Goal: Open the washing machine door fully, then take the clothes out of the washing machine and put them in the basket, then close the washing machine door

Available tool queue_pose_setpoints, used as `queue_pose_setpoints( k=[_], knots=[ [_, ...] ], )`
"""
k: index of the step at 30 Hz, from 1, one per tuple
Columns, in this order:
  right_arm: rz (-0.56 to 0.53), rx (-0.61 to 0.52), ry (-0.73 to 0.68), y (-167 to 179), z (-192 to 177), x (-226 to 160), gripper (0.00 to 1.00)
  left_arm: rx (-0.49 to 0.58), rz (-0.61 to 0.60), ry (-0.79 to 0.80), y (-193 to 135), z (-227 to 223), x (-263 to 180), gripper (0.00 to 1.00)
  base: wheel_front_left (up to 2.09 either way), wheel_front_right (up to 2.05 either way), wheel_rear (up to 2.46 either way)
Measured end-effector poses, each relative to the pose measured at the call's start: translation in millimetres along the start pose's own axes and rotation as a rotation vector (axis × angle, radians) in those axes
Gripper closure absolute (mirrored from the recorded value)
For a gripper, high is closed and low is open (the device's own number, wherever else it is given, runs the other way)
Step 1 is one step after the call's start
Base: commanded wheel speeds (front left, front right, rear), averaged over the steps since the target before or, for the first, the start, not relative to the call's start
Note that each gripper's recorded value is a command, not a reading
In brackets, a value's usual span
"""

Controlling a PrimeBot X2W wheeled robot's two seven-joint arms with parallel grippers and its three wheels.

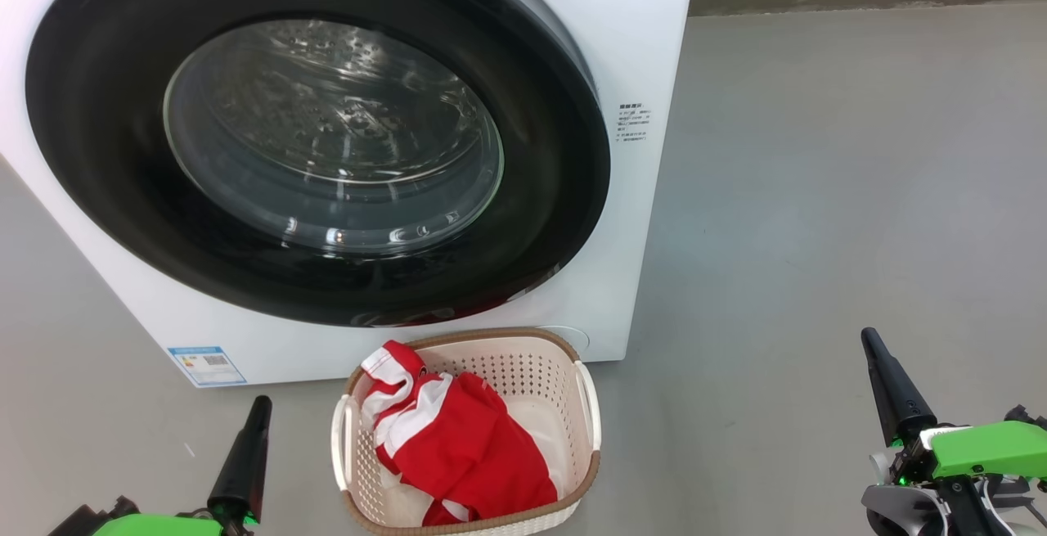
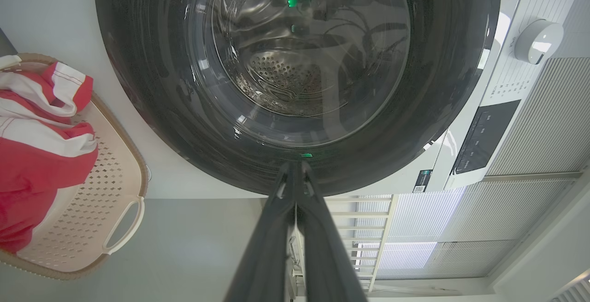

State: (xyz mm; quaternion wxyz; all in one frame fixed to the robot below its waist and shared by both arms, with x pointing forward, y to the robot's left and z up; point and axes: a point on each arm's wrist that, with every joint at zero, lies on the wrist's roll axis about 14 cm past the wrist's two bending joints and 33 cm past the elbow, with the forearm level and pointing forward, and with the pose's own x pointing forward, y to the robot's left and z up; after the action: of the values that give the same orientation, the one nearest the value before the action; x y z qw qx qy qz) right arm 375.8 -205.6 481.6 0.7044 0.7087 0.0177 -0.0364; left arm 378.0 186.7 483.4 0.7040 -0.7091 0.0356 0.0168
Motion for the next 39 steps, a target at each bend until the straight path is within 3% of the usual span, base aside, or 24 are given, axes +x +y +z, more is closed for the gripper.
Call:
queue_pose_setpoints(
  k=[39],
  knots=[
    [0.000,0.000,-0.001,0.0,0.4,0.0,1.00,0.000,0.000,0.000,0.0,0.0,0.0,1.00,0.00,0.00,0.00]
  ],
)
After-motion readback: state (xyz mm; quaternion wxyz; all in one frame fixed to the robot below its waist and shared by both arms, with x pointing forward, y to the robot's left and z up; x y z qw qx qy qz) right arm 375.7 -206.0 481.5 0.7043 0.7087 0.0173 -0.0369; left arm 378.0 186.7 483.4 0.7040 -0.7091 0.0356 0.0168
